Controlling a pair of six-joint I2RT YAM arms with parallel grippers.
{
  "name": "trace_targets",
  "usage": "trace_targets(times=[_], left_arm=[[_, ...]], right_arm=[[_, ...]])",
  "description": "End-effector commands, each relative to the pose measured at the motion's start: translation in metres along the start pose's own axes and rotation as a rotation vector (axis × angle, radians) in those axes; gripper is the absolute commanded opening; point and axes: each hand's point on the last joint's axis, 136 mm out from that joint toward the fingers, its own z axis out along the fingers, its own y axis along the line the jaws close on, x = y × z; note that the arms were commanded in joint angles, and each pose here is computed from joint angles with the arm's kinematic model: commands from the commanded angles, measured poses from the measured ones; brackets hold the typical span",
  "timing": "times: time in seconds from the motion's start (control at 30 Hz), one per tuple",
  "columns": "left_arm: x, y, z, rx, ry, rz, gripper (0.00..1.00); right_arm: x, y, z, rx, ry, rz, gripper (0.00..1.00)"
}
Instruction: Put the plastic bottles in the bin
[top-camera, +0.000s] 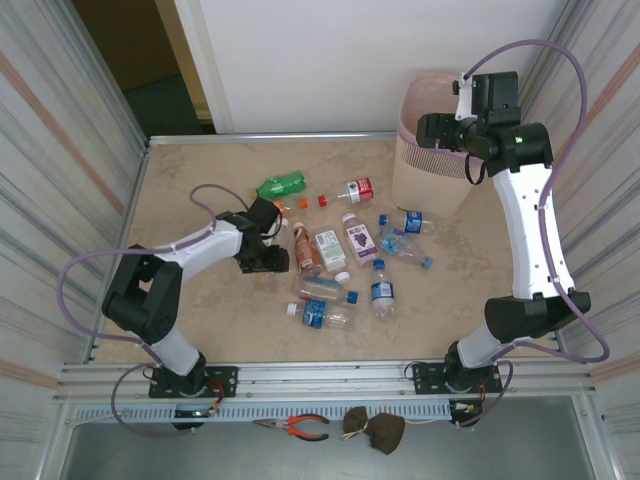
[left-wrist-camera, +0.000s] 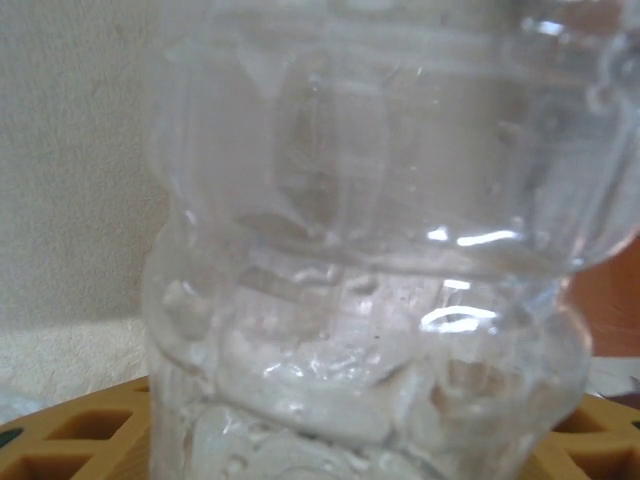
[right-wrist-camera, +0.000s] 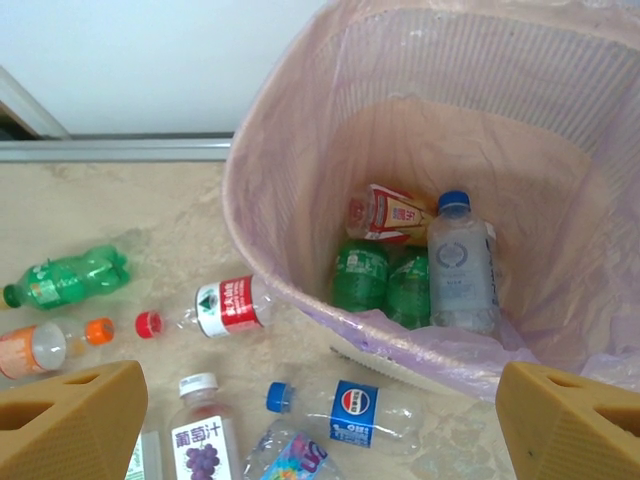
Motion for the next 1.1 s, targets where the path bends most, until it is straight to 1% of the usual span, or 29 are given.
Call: trace_targets(times=[0.0, 0.1, 0.27, 0.4, 0.5, 0.63, 0.73, 0.9, 1.07], left_arm=[[-0.002, -0.003, -0.021, 0.037, -0.046, 0.027, 0.58], [-0.01, -0.013, -0.038, 0.088, -0.109, 0.058, 0.58], [-0.025, -0.034, -0.076, 0.207, -0.274, 0.13, 0.55], [-0.033, -0.055, -0.113, 0.336, -0.418, 0.216, 0.52], [-0.035, -0.072, -0.142, 0.438, -0.526, 0.287, 0.52], [-0.035, -0.091, -0.179, 0.562, -0.656, 0.377, 0.52], [-0.03, -0.107, -0.207, 0.67, -0.741, 0.453, 0.51], [-0.02, -0.128, -0.255, 0.832, -0.862, 0.555, 0.51], [-0.012, -0.142, -0.299, 0.948, -0.96, 0.641, 0.5]], right_arm=[[-0.015, 0.011, -0.029, -0.052, -0.069, 0.022, 0.89], [-0.018, 0.02, -0.036, -0.104, -0.091, 0.027, 0.89], [-0.027, 0.041, -0.053, -0.238, -0.16, 0.032, 0.89], [-0.035, 0.064, -0.075, -0.391, -0.255, 0.014, 0.9], [-0.037, 0.081, -0.094, -0.506, -0.334, -0.007, 0.91], [-0.038, 0.102, -0.125, -0.669, -0.446, -0.058, 0.93], [-0.037, 0.113, -0.144, -0.763, -0.497, -0.077, 0.93], [-0.038, 0.127, -0.165, -0.874, -0.541, -0.077, 0.94], [-0.026, 0.157, -0.186, -1.033, -0.565, -0.155, 0.96]])
